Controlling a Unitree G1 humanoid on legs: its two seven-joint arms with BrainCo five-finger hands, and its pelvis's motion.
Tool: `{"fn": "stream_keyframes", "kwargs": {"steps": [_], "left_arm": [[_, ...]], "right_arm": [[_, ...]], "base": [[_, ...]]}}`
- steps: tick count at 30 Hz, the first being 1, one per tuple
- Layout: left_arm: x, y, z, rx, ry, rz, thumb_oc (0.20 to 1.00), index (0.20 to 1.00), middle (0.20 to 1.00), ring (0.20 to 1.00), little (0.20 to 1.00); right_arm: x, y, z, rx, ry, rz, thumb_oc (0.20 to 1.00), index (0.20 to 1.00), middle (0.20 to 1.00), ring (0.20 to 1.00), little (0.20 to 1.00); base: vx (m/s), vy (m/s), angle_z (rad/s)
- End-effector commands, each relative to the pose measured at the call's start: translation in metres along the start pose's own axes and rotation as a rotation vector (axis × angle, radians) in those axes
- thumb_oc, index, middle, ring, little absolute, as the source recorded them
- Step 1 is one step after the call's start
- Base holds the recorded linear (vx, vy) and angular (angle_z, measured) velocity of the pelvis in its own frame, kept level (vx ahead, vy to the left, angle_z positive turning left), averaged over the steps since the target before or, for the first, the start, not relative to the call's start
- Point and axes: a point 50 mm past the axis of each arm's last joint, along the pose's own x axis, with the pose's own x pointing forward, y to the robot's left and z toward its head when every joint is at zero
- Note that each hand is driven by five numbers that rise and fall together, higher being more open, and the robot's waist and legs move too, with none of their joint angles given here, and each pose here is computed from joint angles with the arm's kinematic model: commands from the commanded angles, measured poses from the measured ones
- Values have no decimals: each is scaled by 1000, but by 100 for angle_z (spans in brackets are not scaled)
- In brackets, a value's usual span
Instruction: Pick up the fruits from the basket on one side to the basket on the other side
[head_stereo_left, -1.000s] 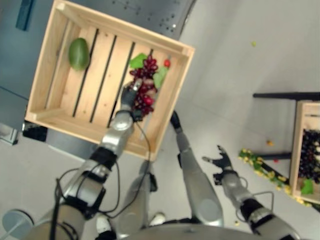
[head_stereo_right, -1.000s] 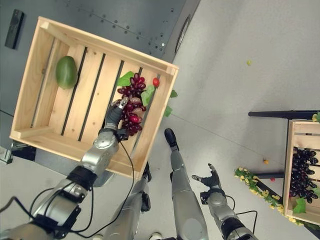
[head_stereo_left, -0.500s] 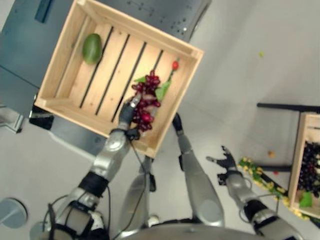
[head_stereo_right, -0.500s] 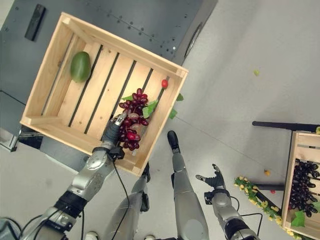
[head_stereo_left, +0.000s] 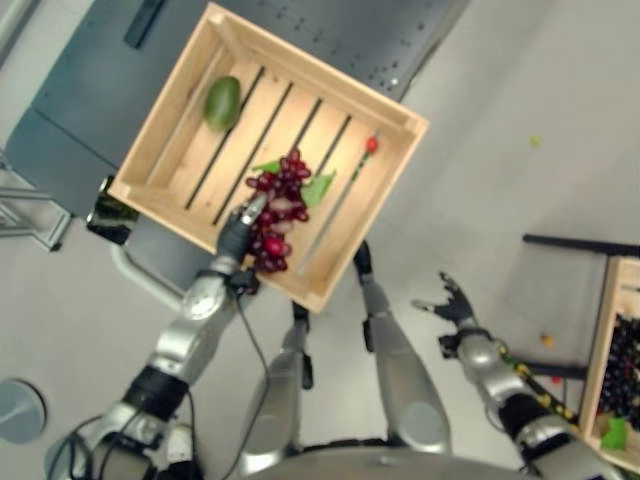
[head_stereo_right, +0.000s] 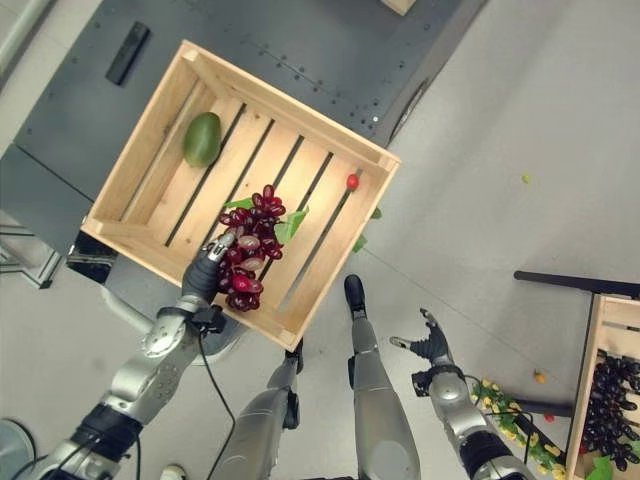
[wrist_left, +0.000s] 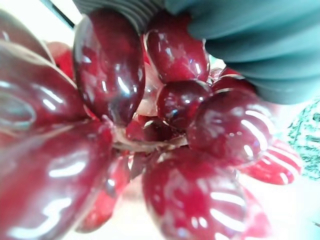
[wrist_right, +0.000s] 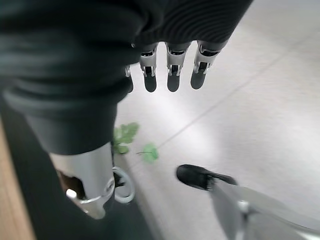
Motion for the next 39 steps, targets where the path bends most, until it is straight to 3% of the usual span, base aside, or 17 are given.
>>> {"fn": "stream_keyframes", "kwargs": {"steps": [1,15,39], "left_arm": [[0,-12,35,-23,-178,-92,200,200,200,200,200],[-5,-31,30,-57,-178,-157,200,200,200,200,200],[12,-85,7,-82,-98,-320,200,200,200,200,200]], "right_arm": [[-2,4,20,-39,-127,66,1000,1000,1000,1000,1000],[-10,18,91,77,-401,285,1000,1000,1000,1000,1000],[-7,65,141,163,-510,472,1000,1000,1000,1000,1000]], "base": [[21,13,11],[17,2,10],[29,-1,5]]}}
